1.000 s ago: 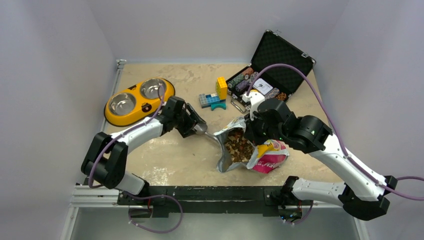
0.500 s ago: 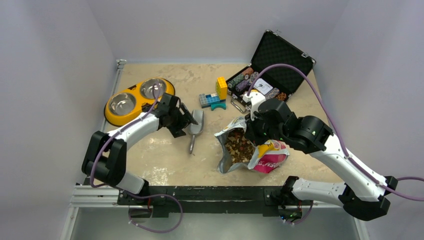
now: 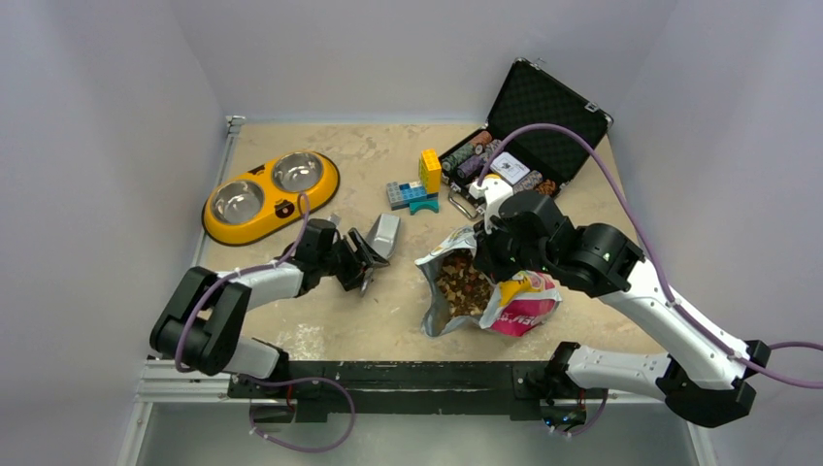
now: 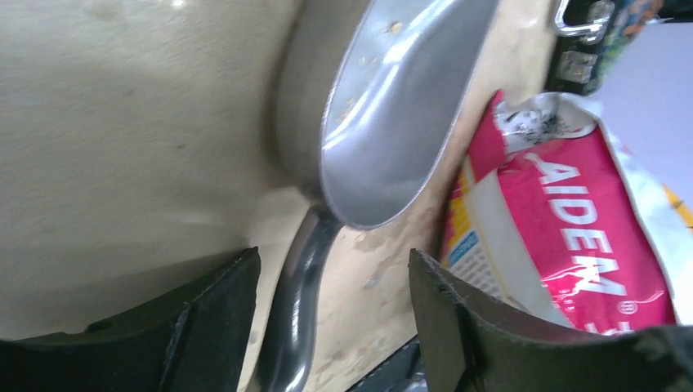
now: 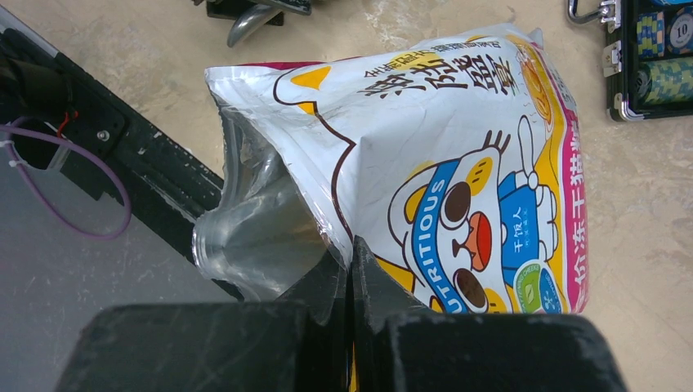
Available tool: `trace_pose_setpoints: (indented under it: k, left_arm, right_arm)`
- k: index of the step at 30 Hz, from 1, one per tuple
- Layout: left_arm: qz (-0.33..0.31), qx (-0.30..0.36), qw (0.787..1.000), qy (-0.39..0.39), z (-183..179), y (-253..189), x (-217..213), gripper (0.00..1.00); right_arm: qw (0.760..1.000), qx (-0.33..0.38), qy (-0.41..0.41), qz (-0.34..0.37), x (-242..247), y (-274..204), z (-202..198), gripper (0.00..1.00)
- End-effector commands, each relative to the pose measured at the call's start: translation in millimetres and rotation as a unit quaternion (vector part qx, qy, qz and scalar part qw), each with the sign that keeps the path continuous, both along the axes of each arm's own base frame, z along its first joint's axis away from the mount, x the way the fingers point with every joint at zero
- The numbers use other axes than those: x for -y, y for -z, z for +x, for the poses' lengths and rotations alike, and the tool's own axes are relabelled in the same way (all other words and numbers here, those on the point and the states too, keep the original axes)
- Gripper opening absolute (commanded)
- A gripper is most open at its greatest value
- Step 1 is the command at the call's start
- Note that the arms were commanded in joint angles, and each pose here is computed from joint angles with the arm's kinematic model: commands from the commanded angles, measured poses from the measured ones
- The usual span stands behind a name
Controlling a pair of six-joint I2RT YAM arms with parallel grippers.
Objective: Serve the pet food
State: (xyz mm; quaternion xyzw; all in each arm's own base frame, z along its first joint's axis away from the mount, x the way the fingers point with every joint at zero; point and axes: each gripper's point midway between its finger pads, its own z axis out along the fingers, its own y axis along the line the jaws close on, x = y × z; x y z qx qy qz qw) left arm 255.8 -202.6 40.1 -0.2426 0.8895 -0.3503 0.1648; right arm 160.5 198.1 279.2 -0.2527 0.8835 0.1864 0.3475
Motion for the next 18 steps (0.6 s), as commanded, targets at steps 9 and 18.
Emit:
trace_pose_setpoints:
  k: [9,18]
  left_arm:
    - [-0.083,0.085,0.993,0.01,15,-11,19,0.33]
    - [-0.077,0.071,0.994,0.012,2,-1,15,0.45]
  right_arm:
    - [0.993,0.062,-0.016,0.1,-27,-59,11,0.0]
    - [0.992,0.063,-0.015,0.107,-32,-63,13,0.0]
